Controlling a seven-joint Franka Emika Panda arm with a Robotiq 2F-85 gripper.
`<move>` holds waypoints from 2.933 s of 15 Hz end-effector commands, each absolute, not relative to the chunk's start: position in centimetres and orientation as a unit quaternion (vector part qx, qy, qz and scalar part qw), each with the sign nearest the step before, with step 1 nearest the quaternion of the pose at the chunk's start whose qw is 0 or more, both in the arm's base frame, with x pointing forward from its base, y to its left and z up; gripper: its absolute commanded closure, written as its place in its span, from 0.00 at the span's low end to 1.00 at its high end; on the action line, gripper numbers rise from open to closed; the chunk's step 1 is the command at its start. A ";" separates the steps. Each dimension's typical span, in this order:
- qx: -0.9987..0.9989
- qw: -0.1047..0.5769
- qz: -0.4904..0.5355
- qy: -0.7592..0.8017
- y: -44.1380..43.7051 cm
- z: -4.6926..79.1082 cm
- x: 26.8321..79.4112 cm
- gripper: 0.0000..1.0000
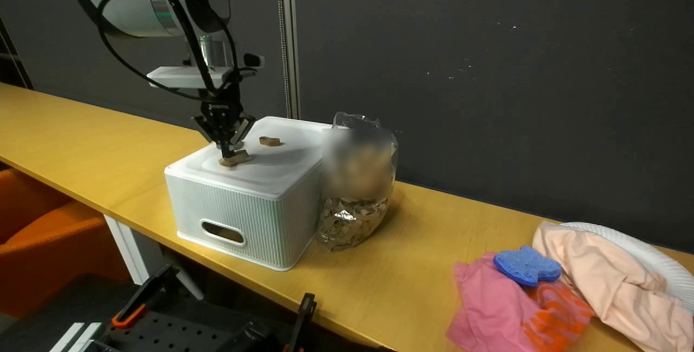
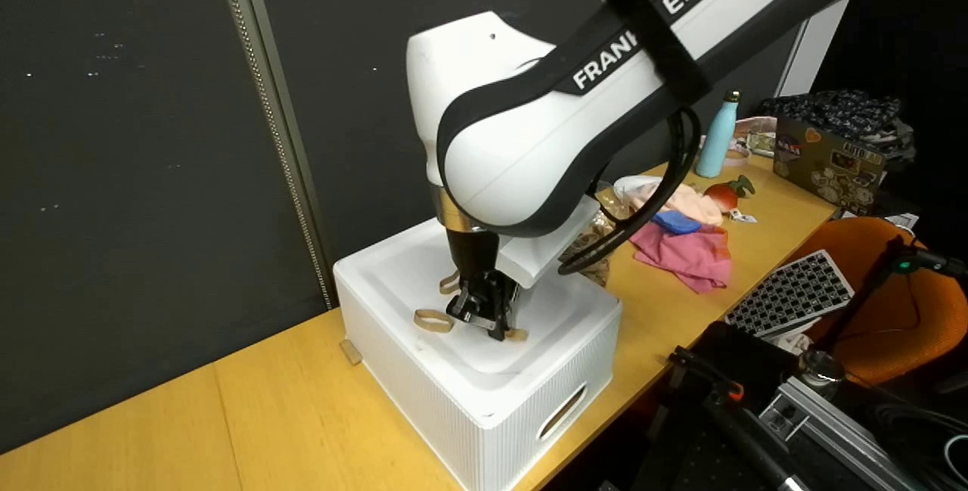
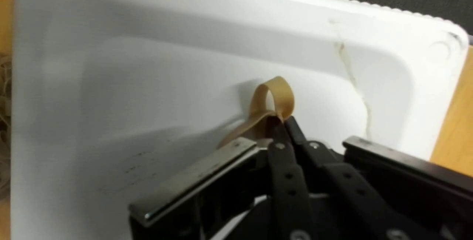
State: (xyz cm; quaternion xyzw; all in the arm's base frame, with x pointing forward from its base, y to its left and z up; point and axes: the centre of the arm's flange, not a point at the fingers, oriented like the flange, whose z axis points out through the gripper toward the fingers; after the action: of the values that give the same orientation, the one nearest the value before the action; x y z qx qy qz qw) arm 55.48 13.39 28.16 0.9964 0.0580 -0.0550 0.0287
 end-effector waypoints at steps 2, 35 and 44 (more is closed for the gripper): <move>0.997 0.028 -0.039 0.052 13.3 30.1 55.7 0.99; 0.996 0.006 -0.018 0.088 18.3 28.1 63.0 0.63; 0.996 0.007 -0.011 0.092 18.8 29.3 62.1 1.00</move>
State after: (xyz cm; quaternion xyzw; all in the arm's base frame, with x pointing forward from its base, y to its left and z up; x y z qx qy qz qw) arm 62.28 18.97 28.81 0.9954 0.0948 -0.0117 0.0095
